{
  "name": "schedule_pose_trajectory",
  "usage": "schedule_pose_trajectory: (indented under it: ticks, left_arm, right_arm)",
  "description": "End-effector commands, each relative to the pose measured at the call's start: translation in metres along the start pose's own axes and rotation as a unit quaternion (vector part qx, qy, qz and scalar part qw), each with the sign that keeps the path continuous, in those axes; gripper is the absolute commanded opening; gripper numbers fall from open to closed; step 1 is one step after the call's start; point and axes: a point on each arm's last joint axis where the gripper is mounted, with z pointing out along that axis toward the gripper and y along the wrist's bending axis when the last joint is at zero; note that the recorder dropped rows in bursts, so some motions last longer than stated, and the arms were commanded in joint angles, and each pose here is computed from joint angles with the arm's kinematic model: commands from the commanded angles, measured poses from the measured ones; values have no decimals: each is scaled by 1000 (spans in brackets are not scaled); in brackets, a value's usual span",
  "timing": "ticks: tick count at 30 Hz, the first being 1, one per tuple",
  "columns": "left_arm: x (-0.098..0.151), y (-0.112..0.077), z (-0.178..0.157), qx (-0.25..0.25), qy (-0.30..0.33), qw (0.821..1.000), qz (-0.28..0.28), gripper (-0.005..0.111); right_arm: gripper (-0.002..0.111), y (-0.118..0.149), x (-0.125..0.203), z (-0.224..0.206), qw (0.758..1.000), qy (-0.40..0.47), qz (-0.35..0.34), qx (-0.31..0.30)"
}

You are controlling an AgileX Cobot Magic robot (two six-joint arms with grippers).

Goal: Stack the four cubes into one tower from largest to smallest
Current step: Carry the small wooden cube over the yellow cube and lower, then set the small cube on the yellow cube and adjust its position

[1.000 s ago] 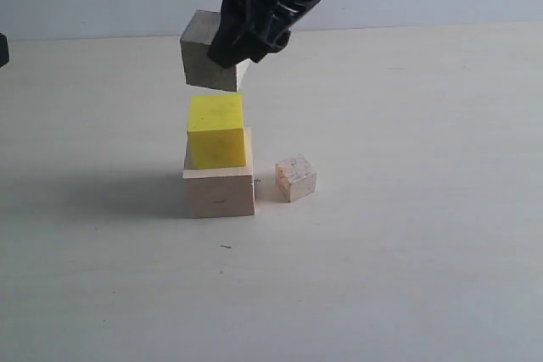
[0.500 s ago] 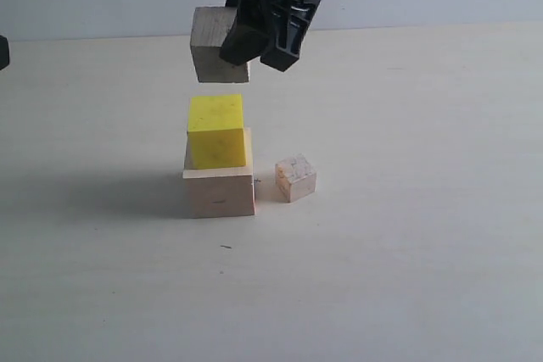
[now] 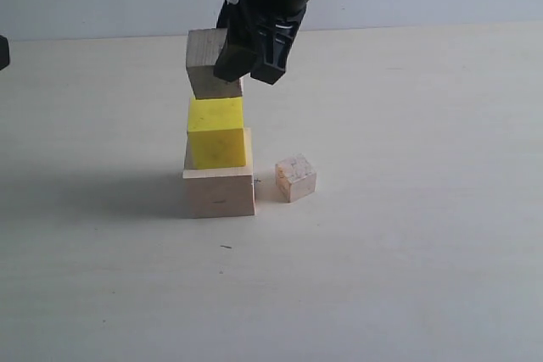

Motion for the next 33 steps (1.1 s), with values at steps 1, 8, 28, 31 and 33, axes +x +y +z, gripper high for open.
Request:
schedule_pose_trajectory:
  ticks: [1, 8, 28, 31, 33]
  left_arm:
    - [1, 0, 1, -2, 3, 1000, 2, 0]
    - [1, 0, 1, -2, 3, 1000, 5, 0]
    - [1, 0, 1, -2, 3, 1000, 6, 0]
    - [1, 0, 1, -2, 3, 1000, 6, 0]
    - [1, 0, 1, -2, 3, 1000, 6, 0]
  right_arm:
    - [0, -1, -3, 4, 1000, -12, -2, -6]
    - [0, 1, -4, 9, 999, -23, -9, -26]
    - [0, -1, 4, 17, 999, -1, -20, -28]
    - [0, -2, 5, 17, 999, 6, -25, -25]
    - [0, -2, 5, 17, 999, 6, -25, -25]
